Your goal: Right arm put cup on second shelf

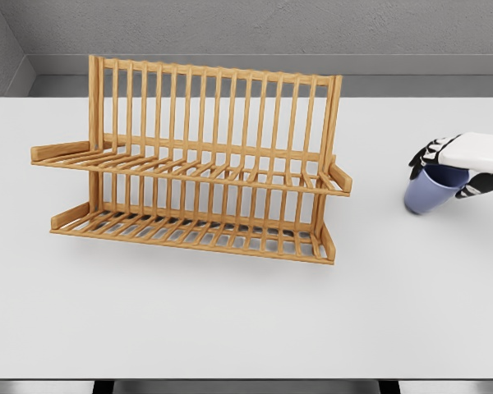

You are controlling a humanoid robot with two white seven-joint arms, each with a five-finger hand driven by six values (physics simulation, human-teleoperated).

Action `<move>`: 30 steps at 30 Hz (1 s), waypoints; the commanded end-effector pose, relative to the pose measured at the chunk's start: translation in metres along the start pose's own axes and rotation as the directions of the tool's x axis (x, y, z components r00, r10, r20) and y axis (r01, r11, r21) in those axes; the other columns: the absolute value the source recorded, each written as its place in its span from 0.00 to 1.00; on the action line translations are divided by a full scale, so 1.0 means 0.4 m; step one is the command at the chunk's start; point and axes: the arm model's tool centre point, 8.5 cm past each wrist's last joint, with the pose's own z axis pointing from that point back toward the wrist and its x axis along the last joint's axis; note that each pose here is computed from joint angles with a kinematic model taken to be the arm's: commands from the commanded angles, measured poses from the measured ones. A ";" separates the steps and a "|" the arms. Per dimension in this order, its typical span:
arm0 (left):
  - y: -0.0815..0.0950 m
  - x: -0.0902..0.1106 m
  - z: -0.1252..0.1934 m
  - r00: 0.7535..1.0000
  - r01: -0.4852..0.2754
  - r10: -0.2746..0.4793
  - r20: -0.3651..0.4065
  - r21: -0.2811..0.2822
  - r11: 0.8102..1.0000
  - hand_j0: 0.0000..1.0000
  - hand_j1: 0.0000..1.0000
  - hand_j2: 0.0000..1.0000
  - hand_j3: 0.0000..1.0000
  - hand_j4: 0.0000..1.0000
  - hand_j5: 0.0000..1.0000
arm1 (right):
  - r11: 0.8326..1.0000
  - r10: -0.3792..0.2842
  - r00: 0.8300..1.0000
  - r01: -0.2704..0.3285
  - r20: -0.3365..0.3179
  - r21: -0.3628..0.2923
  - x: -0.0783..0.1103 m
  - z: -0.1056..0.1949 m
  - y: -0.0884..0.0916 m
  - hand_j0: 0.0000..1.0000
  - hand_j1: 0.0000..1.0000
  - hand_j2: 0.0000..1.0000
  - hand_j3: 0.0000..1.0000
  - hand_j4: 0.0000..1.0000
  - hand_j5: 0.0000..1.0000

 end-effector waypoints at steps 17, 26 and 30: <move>0.000 0.000 0.000 1.000 0.000 0.000 0.000 0.000 1.000 1.00 1.00 1.00 1.00 1.00 1.00 | 0.989 0.115 0.993 -0.112 0.029 -0.093 0.055 0.034 -0.121 0.65 0.65 0.65 0.65 0.65 0.65; 0.000 0.000 0.000 1.000 0.000 0.000 0.000 0.000 1.000 1.00 1.00 1.00 1.00 1.00 1.00 | 0.960 0.213 0.977 -0.205 0.020 -0.193 0.104 0.093 -0.215 0.65 0.65 0.65 0.65 0.65 0.65; 0.000 0.000 0.000 1.000 0.001 -0.001 0.000 0.000 1.000 1.00 1.00 1.00 1.00 1.00 1.00 | 0.941 0.279 0.959 -0.261 0.057 -0.215 0.161 0.092 -0.242 0.65 0.65 0.65 0.65 0.65 0.65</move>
